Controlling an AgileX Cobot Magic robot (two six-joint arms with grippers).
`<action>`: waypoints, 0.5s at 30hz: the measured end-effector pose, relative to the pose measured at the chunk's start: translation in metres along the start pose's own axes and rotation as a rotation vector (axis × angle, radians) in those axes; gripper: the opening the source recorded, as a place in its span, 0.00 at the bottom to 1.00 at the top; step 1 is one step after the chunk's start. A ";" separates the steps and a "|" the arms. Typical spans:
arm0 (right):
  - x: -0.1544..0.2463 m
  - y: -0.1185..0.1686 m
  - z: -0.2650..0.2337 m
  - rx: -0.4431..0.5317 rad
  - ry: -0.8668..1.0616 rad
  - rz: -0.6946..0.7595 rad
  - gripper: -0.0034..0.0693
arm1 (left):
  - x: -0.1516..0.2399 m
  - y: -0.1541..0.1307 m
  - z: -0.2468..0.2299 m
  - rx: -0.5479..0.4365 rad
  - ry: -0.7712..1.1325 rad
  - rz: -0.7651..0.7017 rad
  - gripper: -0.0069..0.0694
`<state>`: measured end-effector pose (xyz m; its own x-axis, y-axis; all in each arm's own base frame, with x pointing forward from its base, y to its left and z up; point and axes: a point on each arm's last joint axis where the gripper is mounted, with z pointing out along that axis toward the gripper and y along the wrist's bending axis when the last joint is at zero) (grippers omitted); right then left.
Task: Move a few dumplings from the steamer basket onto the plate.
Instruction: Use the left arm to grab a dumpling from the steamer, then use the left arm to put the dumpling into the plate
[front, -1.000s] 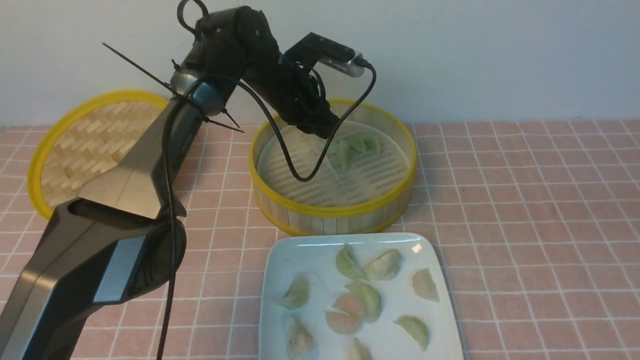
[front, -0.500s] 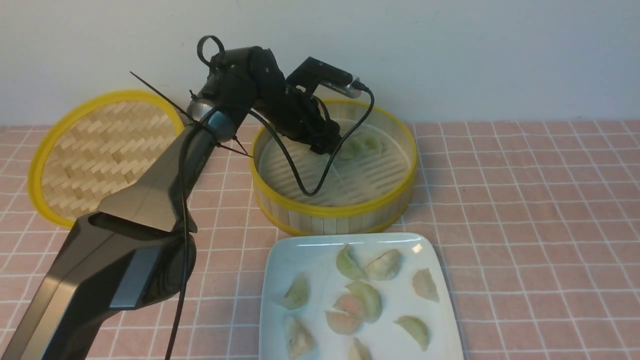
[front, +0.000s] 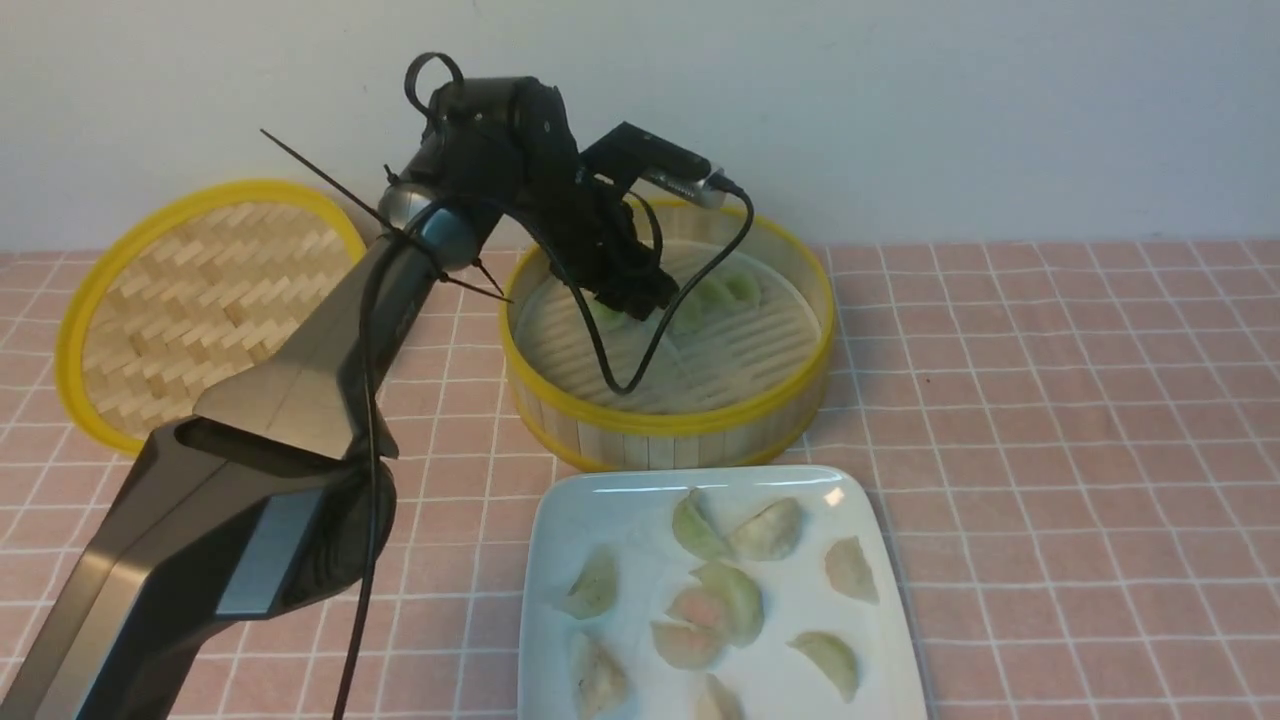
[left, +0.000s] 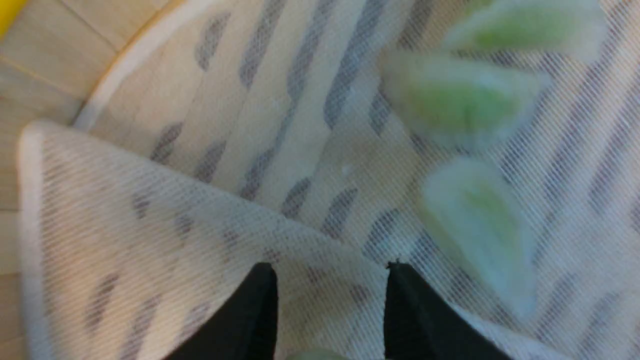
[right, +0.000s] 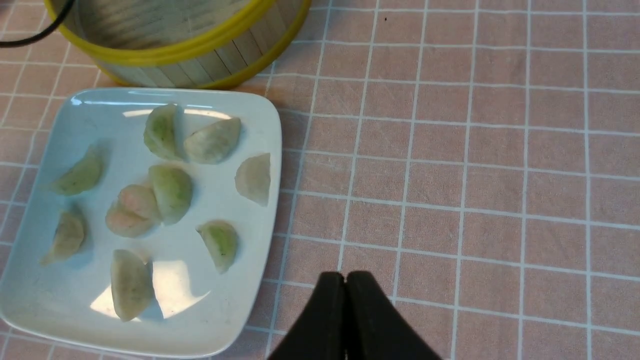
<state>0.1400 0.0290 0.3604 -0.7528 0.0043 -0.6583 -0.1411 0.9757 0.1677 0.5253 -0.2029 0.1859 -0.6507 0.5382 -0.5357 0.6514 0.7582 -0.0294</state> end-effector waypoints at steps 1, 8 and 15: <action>0.000 0.000 0.000 0.000 0.001 0.000 0.03 | -0.005 -0.001 -0.009 -0.005 -0.018 0.005 0.42; 0.002 0.002 0.000 -0.019 0.025 0.010 0.03 | -0.032 -0.008 -0.072 -0.036 -0.164 -0.014 0.42; 0.004 0.002 0.000 -0.019 0.044 0.005 0.03 | -0.044 -0.026 -0.127 0.040 -0.197 -0.159 0.42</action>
<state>0.1367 0.0307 0.3582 -0.7810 -0.0005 -0.6246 -0.1487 0.9714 0.1852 0.4879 -0.1997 0.3175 -0.6599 0.3285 -0.6757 0.5645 0.8103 -0.1573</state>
